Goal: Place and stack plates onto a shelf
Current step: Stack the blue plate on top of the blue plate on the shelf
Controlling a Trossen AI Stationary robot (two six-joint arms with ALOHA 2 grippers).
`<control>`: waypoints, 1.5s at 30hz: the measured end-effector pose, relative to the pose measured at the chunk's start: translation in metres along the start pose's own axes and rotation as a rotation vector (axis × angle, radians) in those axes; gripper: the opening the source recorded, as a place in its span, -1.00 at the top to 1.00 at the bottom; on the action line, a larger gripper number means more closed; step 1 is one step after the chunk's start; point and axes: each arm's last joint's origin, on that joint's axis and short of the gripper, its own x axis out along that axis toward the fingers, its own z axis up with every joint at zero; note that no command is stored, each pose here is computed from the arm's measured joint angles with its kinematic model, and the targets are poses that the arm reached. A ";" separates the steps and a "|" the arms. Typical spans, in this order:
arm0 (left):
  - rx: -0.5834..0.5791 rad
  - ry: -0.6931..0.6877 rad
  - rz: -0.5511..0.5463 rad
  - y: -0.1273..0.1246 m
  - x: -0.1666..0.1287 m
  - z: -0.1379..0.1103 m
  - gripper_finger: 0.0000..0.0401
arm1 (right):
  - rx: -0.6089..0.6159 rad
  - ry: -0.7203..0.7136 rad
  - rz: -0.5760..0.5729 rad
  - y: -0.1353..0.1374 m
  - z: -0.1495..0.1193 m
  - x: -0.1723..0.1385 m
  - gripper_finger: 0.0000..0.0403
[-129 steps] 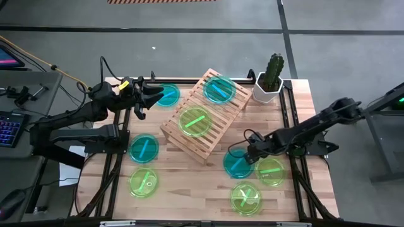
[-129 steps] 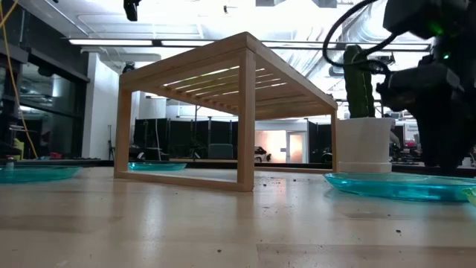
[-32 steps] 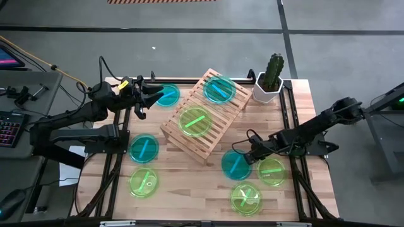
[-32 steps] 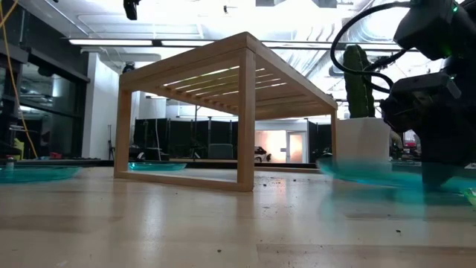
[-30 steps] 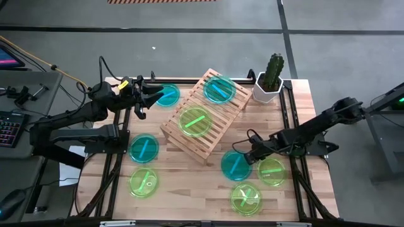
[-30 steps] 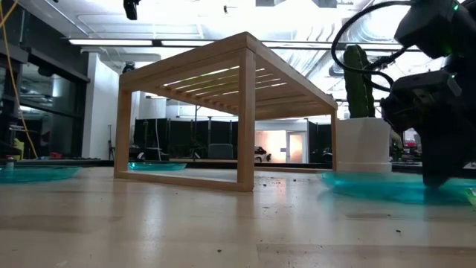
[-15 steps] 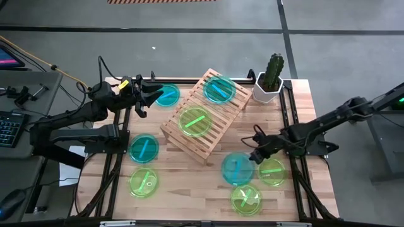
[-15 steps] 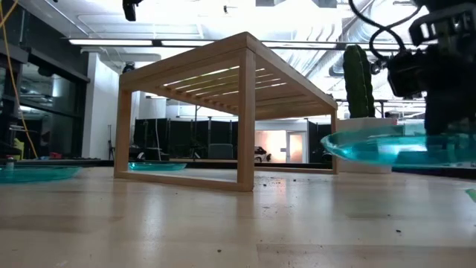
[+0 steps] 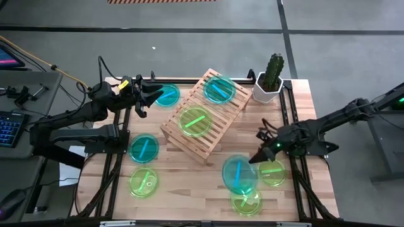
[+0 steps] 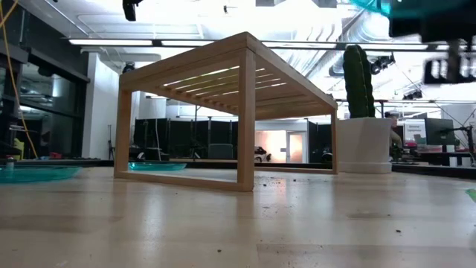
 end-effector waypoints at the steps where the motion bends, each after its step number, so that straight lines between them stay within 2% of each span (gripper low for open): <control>1: -0.004 0.000 0.000 0.000 0.000 0.000 0.33 | -0.003 -0.042 0.007 0.005 0.004 0.000 1.00; 5: -0.008 -0.005 -0.001 0.000 0.000 0.000 0.33 | -0.022 -0.274 -0.011 0.029 0.031 -0.002 1.00; 8: -0.005 -0.036 -0.010 -0.001 0.000 0.004 0.33 | -0.002 -0.519 -0.031 0.052 0.064 -0.009 1.00; 10: -0.003 -0.058 -0.016 -0.002 0.000 0.006 0.33 | -0.033 -0.656 -0.049 0.068 0.087 -0.018 1.00; 13: 0.008 -0.079 -0.021 -0.002 0.000 0.008 0.33 | -0.052 -0.765 -0.166 0.078 0.117 -0.034 1.00; 18: 0.026 -0.080 -0.020 -0.002 0.000 0.008 0.33 | -0.001 -0.824 -0.406 0.067 0.152 -0.057 1.00; 24: 0.026 -0.080 -0.020 -0.002 0.000 0.008 0.33 | 0.118 -0.869 -0.550 0.033 0.182 -0.069 1.00; 33: 0.026 -0.079 -0.020 -0.002 0.000 0.008 0.33 | 0.235 -0.864 -0.623 0.002 0.203 -0.063 1.00; 42: 0.025 -0.079 -0.020 -0.002 0.000 0.008 0.33 | 0.273 -0.864 -0.615 -0.001 0.205 -0.061 0.99; 45: 0.025 -0.079 -0.020 -0.002 0.000 0.008 0.33 | 0.272 -0.864 -0.616 -0.001 0.205 -0.061 0.92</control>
